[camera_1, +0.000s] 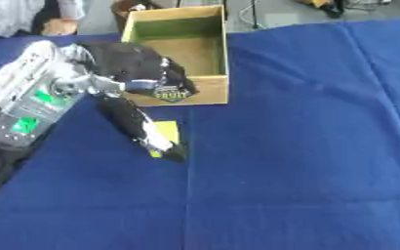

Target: Pick up objects on the table and place them in the box.

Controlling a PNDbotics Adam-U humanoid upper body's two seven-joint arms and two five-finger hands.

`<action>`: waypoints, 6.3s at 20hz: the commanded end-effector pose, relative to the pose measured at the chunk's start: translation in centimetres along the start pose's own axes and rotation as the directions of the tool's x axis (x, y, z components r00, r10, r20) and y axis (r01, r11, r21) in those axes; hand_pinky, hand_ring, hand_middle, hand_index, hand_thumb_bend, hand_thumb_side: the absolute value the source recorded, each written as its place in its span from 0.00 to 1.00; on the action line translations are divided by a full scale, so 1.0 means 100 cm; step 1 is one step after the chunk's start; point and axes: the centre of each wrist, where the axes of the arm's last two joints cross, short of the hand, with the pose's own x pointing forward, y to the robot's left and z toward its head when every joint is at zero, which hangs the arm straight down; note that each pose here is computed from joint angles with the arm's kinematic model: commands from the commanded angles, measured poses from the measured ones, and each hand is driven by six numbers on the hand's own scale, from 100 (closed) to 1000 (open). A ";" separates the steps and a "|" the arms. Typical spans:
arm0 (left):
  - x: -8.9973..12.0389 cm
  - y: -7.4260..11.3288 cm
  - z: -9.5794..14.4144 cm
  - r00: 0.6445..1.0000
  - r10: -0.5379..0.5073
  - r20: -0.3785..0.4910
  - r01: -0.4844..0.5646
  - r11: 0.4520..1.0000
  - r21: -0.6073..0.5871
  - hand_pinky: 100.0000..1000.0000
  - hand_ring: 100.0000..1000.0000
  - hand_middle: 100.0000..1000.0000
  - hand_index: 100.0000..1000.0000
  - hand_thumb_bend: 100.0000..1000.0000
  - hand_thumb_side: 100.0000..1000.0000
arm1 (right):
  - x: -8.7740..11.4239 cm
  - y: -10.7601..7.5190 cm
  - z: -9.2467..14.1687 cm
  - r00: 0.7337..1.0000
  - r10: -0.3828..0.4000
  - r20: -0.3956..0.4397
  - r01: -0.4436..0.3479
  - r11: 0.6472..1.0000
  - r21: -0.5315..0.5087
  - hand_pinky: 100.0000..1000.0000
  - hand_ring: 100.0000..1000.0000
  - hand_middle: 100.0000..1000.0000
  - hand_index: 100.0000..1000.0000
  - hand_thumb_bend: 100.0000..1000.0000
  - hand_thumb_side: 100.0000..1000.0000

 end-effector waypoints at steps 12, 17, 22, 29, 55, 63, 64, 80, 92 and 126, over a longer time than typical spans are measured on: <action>-0.029 -0.030 -0.017 0.992 0.034 -0.119 -0.049 0.991 -0.122 0.65 0.77 0.83 0.97 0.71 0.89 | 0.006 -0.003 -0.005 1.000 -0.002 0.025 0.002 1.000 -0.005 0.62 0.66 0.47 0.69 0.00 0.88; -0.034 -0.037 -0.021 0.990 0.057 -0.130 -0.075 0.987 -0.144 0.65 0.77 0.82 0.98 0.72 0.89 | 0.006 -0.003 -0.005 1.000 -0.004 0.022 0.005 1.000 -0.005 0.63 0.66 0.47 0.69 0.00 0.88; -0.038 -0.042 -0.025 0.988 0.073 -0.134 -0.095 0.982 -0.161 0.65 0.78 0.83 0.98 0.75 0.88 | 0.005 -0.003 -0.004 1.000 -0.005 0.019 0.005 1.000 -0.006 0.63 0.66 0.47 0.69 0.00 0.87; -0.041 -0.045 -0.028 0.982 0.078 -0.169 -0.107 0.980 -0.170 0.64 0.76 0.76 0.95 0.72 0.87 | 0.004 -0.002 -0.003 1.000 -0.003 0.013 0.003 1.000 -0.005 0.63 0.66 0.47 0.69 0.00 0.87; -0.029 -0.052 -0.042 0.987 0.074 -0.144 -0.081 0.996 -0.047 0.34 0.55 0.49 0.70 0.61 0.75 | 0.004 -0.002 -0.002 1.000 -0.003 0.006 0.003 1.000 -0.005 0.63 0.66 0.47 0.69 0.00 0.87; -0.028 -0.052 -0.043 0.984 0.021 -0.175 -0.025 1.000 -0.019 0.26 0.50 0.44 0.65 0.37 0.68 | 0.004 -0.002 -0.002 1.000 0.002 0.000 -0.002 1.000 -0.003 0.63 0.66 0.47 0.69 0.00 0.87; -0.028 -0.052 -0.043 0.984 0.017 -0.177 -0.021 1.000 -0.017 0.25 0.50 0.44 0.65 0.26 0.63 | 0.004 -0.002 -0.002 1.000 0.001 0.000 -0.001 1.000 -0.003 0.63 0.66 0.47 0.69 0.00 0.87; -0.026 -0.036 -0.029 0.980 -0.013 -0.199 0.019 0.999 0.026 0.14 0.43 0.42 0.63 0.00 0.48 | 0.003 -0.003 -0.001 1.000 0.004 -0.006 -0.004 1.000 -0.006 0.63 0.66 0.47 0.69 0.00 0.86; -0.025 0.015 0.029 0.984 0.049 -0.171 -0.020 0.986 0.166 0.11 0.41 0.40 0.62 0.00 0.48 | 0.003 -0.004 -0.001 1.000 0.012 -0.008 -0.012 1.000 -0.006 0.63 0.66 0.47 0.69 0.00 0.86; -0.134 0.042 -0.029 0.814 0.345 -0.467 0.009 0.796 0.605 0.00 0.30 0.27 0.47 0.00 0.28 | 0.018 0.009 -0.017 0.996 -0.068 0.064 0.066 0.997 0.032 0.63 0.66 0.47 0.69 0.00 0.89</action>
